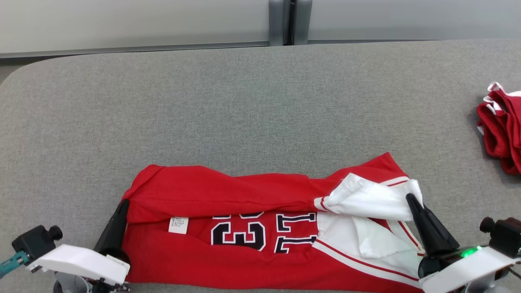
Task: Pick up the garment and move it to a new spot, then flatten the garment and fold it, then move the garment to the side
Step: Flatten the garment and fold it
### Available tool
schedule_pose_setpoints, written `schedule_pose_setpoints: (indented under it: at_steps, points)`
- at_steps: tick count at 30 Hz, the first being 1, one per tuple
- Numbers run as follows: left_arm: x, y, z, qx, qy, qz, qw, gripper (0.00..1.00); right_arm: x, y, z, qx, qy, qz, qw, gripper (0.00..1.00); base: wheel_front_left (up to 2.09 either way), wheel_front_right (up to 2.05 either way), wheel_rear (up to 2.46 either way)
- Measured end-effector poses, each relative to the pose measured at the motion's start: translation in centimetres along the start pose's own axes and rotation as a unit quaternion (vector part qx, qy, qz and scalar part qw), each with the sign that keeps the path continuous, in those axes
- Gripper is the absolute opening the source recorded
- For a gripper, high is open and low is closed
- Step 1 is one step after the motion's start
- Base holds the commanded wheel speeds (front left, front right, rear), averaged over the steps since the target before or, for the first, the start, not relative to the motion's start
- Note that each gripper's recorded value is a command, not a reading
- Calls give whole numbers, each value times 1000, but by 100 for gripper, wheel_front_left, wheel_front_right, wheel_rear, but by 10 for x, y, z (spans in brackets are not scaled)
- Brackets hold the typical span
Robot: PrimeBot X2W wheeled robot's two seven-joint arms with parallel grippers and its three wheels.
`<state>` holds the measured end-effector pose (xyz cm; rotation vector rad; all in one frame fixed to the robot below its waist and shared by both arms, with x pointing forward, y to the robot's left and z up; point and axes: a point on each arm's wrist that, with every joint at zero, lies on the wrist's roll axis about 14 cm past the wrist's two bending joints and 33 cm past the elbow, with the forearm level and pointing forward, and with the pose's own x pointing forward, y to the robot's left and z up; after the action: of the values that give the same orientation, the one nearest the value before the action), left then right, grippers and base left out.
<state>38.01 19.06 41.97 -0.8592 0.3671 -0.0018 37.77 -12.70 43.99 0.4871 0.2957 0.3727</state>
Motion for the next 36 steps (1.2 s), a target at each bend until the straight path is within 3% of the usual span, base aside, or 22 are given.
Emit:
schedule_pose_setpoints:
  at_steps: [4,5,6,7,8,9,13,16,21,27,31,36]
  points:
    - [-13,8,-9,-4,15,19,1000,0,-14,-4,-13,8,14,-15,1000,0,0,0,0]
    - [-16,10,-12,-6,20,22,1000,0,-17,-5,-16,7,18,-18,1000,13,0,0,0]
    - [-18,12,-15,-7,23,27,999,0,-19,-5,-19,10,20,-21,1000,42,0,0,0]
    - [-20,14,-17,-4,28,33,999,2,-21,-5,-24,8,30,-22,999,87,0,0,0]
    - [-23,16,-20,-1,31,39,999,40,-23,-4,-27,3,35,-22,999,100,0,0,0]
    - [-25,19,-21,-2,31,45,999,100,-25,-3,-29,1,38,-21,999,100,0,0,0]
    - [-29,22,-8,43,-9,57,997,100,-29,7,-27,-29,33,-6,999,100,0,0,0]
    - [-30,19,9,107,-56,63,991,100,-27,15,-9,-57,1,7,998,100,0,0,0]
    - [-29,-10,39,187,-130,44,973,100,-26,23,38,-114,-75,8,991,100,0,0,0]
    - [-37,-53,73,236,-218,8,947,100,-27,31,74,-159,-129,-6,979,100,0,0,0]
    - [-42,-65,76,283,-237,-1,930,100,-29,25,88,-178,-147,-29,973,100,0,0,0]
    - [-47,-57,60,327,-213,3,920,100,-34,12,84,-190,-137,-56,971,100,0,0,0]
